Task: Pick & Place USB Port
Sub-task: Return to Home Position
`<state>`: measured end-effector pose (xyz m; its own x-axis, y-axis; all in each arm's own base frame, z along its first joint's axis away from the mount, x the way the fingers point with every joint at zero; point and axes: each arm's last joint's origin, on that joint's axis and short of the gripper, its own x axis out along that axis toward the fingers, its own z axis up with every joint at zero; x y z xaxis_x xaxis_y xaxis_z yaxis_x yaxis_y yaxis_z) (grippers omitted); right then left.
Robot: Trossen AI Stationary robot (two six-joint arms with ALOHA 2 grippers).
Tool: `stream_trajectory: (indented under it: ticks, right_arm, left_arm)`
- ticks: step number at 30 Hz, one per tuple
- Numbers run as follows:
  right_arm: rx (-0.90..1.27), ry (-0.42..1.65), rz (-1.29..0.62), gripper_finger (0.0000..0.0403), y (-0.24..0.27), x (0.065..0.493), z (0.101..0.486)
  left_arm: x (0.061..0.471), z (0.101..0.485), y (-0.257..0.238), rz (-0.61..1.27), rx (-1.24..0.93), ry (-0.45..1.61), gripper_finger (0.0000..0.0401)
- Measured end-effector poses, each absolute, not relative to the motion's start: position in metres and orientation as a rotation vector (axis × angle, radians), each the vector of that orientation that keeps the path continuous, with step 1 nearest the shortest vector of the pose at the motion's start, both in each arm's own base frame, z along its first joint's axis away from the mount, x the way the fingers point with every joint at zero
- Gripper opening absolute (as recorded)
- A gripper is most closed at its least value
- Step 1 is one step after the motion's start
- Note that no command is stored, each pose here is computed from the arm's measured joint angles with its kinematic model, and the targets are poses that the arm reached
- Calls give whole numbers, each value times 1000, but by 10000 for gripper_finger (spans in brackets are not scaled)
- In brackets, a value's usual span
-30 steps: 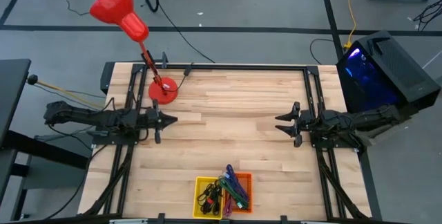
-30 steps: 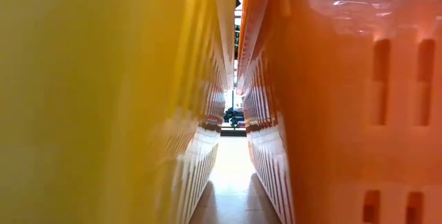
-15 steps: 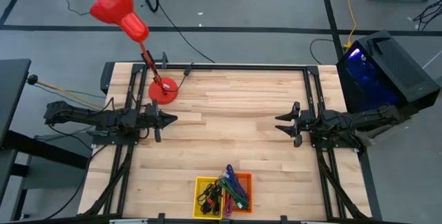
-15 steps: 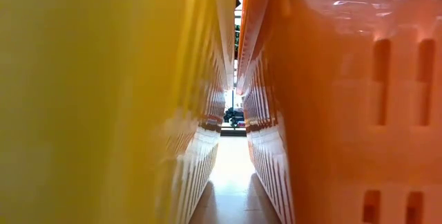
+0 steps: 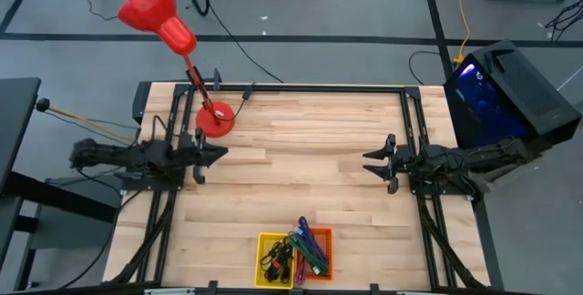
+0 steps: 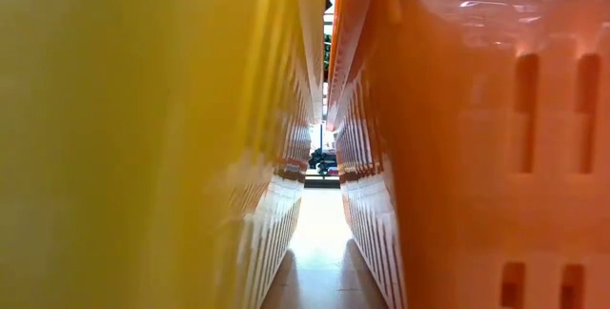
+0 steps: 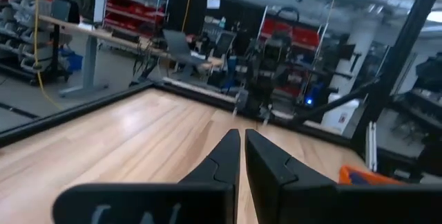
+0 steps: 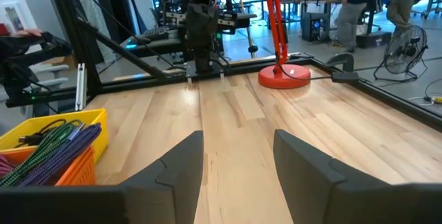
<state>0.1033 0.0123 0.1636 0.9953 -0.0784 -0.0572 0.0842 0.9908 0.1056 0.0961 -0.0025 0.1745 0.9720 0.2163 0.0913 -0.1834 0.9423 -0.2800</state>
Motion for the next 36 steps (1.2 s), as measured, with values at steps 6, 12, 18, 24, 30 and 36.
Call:
stream_trajectory:
  ticks: [6, 12, 18, 24, 30, 36]
  right_arm:
    - [109, 49, -81, 178, 12, 103, 164]
    - [110, 46, -81, 178, 12, 103, 164]
    - [110, 45, -81, 178, 12, 103, 164]
    - [110, 46, -81, 178, 12, 103, 164]
    - [110, 46, -81, 178, 12, 103, 164]
    - [110, 45, -81, 178, 12, 103, 164]
  left_arm:
    - [95, 176, -2, 200, -278, -142, 25]
    - [95, 176, -2, 201, -278, -141, 25]
    - [96, 176, -2, 201, -277, -136, 25]
    - [96, 176, -2, 202, -276, -132, 25]
    - [96, 176, -2, 202, -276, -132, 25]
    - [96, 176, -2, 202, -276, -132, 25]
